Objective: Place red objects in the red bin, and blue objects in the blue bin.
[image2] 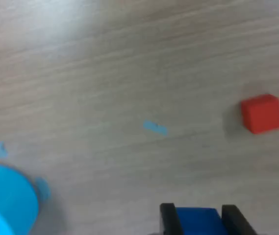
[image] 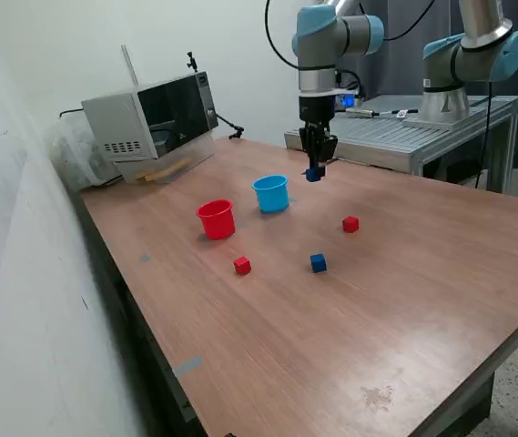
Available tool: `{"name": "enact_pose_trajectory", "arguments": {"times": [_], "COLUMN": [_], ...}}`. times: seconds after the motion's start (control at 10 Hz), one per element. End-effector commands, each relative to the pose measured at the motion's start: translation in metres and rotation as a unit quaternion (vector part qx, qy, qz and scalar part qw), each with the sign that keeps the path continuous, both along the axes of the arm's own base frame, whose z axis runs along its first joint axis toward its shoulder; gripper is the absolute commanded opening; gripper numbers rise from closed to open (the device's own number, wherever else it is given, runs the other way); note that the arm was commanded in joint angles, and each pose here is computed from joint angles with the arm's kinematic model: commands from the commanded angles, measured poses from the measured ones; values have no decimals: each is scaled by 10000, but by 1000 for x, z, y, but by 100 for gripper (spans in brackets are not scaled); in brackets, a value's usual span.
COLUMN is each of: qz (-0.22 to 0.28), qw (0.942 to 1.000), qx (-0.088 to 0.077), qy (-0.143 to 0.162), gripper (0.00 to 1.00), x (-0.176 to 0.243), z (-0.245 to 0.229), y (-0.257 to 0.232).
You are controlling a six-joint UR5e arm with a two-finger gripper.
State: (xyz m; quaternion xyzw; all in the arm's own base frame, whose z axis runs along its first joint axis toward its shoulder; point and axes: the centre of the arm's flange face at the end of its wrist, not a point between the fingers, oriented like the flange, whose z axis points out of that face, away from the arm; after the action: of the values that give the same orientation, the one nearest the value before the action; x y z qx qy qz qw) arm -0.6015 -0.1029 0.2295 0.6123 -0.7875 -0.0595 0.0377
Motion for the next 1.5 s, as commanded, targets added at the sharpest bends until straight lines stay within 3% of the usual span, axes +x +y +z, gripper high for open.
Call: {"name": "enact_pose_trajectory", "arguments": {"times": [0.0,0.2,0.6,1.1,1.2,1.4], "qz": [34,-109,-990,-1114,-1113,-1113], "qw": [9999,9999,9951,9936,9936,9936], "qx": [20,7,14,-15,-16,-16], "qy": [129,114,-24,-168,-175,-175], "gripper": [0,0,0,0,100,100], "x": [6,0,-27,-34,-33,-32], "z": [32,29,4,-18,-19,-18], "y": [2,20,150,168,168,168]}}
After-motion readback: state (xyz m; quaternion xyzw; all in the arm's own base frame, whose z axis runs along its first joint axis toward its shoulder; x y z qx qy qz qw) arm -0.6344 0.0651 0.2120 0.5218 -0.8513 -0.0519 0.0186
